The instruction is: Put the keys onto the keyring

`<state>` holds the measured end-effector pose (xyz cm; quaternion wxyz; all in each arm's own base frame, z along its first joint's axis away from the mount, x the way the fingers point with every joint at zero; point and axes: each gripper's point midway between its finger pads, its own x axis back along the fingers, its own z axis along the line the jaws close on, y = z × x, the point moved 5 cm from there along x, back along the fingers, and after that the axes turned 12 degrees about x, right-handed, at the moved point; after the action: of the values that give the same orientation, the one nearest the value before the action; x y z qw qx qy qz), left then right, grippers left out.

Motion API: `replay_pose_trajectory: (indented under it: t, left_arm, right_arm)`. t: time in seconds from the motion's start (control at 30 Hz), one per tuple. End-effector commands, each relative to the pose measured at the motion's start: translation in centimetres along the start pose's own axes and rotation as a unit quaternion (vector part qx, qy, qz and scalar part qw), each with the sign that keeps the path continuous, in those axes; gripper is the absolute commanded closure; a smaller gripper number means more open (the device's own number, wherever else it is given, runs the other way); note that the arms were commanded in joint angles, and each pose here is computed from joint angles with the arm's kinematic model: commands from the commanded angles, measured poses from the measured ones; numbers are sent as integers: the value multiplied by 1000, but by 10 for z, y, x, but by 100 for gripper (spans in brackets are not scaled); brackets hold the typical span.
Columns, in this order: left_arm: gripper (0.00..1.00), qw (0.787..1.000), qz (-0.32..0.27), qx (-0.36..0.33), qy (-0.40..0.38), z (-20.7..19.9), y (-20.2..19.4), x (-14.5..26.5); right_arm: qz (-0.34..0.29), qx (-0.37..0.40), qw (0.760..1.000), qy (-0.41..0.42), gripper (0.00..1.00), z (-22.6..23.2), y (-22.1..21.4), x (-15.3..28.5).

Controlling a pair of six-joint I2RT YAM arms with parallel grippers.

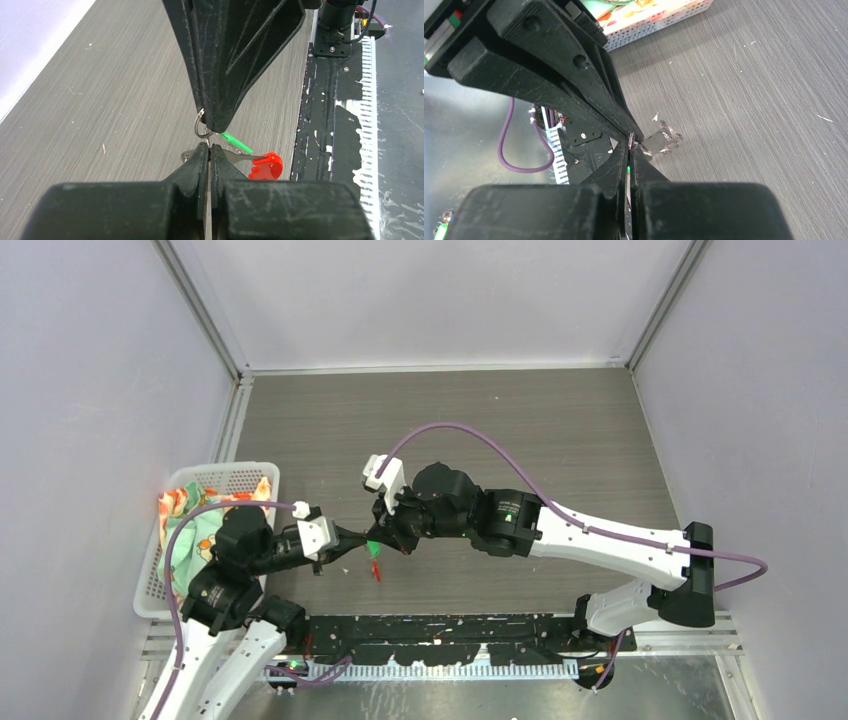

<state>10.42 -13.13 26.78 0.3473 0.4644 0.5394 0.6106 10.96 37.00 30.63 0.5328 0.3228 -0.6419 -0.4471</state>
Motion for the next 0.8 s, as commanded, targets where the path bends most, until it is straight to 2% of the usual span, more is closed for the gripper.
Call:
replay_pose_trajectory:
  t: [0.0, 0.3, 0.53, 0.77]
  left_arm:
    - [100, 1000, -12, -24, -3, -1, 5, 1]
    - [99, 1000, -14, -25, -2, -1, 7, 2]
    - [100, 1000, -8, -13, 7, 2, 6, 1]
    - [99, 1000, -10, -4, 12, 3, 9, 0]
  right_arm:
    - [-26, -20, 999, -20, 99, -4, 23, 4]
    - [-11, -31, 999, -17, 99, -3, 15, 4]
    - [-57, -31, 998, 16, 99, 8, 16, 17]
    - [-44, -33, 998, 37, 99, 12, 9, 10]
